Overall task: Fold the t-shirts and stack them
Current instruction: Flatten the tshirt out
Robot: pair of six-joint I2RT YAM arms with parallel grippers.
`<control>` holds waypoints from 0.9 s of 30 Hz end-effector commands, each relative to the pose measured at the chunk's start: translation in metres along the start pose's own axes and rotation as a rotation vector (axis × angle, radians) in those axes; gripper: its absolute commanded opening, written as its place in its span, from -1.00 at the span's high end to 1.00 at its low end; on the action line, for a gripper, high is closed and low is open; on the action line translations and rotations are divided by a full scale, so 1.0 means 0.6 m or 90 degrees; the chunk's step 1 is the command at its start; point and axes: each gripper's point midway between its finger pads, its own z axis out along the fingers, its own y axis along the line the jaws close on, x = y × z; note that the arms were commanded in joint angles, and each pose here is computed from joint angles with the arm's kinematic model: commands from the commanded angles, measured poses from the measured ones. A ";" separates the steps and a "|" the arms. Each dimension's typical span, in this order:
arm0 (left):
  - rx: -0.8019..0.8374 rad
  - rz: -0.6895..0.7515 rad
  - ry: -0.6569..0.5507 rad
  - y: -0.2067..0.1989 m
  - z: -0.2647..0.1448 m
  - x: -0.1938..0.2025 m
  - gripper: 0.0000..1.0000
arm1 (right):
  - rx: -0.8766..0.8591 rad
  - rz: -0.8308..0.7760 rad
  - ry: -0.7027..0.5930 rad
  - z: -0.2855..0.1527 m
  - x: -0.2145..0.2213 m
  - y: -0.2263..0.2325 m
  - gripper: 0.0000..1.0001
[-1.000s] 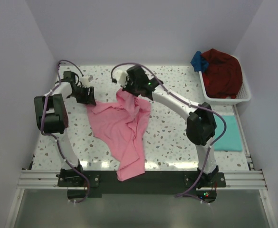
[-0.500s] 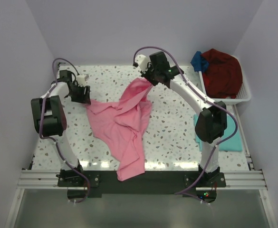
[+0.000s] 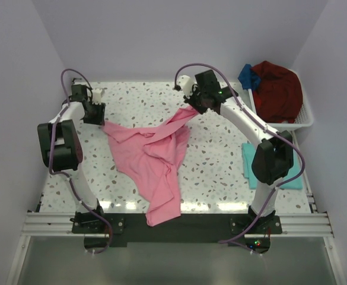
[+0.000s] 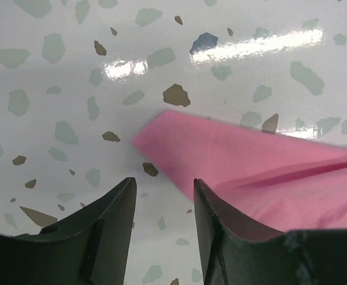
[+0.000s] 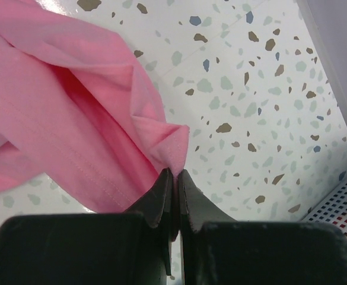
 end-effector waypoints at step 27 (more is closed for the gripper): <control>0.076 -0.051 -0.049 0.019 0.027 -0.090 1.00 | 0.046 -0.001 -0.047 -0.053 -0.032 -0.048 1.00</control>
